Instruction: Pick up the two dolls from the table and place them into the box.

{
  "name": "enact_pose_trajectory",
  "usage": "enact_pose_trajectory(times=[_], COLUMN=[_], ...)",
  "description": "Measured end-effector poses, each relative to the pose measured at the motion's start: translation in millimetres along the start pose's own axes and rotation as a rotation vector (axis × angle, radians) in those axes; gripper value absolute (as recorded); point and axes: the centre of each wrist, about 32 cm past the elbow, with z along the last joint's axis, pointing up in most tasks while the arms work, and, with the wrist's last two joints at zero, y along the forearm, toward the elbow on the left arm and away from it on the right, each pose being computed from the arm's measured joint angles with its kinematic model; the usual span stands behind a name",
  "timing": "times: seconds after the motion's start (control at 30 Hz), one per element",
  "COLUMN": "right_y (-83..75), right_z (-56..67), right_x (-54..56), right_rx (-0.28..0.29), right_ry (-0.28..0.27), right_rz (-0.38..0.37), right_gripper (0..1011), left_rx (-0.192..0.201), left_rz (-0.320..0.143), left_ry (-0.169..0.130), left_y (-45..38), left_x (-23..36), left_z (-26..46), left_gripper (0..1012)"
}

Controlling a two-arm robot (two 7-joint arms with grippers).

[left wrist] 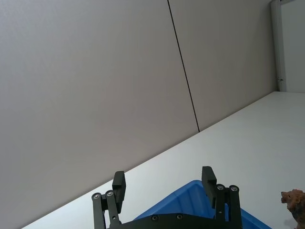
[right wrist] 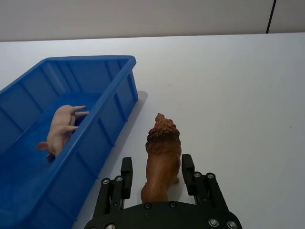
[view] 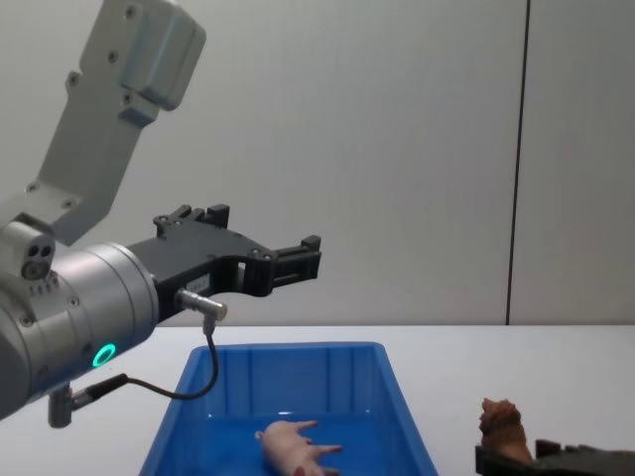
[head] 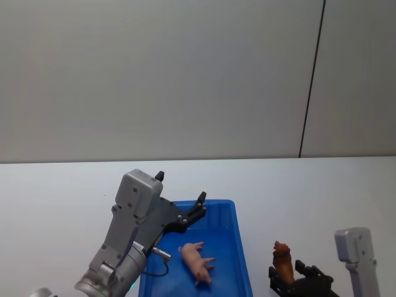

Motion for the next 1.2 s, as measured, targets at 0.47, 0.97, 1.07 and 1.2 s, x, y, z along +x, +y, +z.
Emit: enact_pose_trajectory(times=[0.47, 0.97, 1.07, 1.2], right_y=[5.2, 4.9, 5.6, 8.0], right_z=[2.0, 21.0, 26.9, 35.9], right_x=[-2.9, -5.1, -5.4, -5.4], right_rx=[-0.024, 0.064, 0.094, 0.134], right_ry=[0.036, -0.002, -0.02, -0.042], right_rz=[-0.021, -0.001, 0.022, 0.066], right_gripper=[343, 343, 343, 343], left_rx=[0.0, 0.0, 0.0, 0.0], left_rz=[0.0, 0.0, 0.0, 0.0], left_ry=[0.0, 0.0, 0.0, 0.0], left_y=[0.0, 0.0, 0.0, 0.0], left_x=[0.0, 0.0, 0.0, 0.0], left_z=[0.0, 0.0, 0.0, 0.0], left_gripper=[1008, 1008, 1008, 1008])
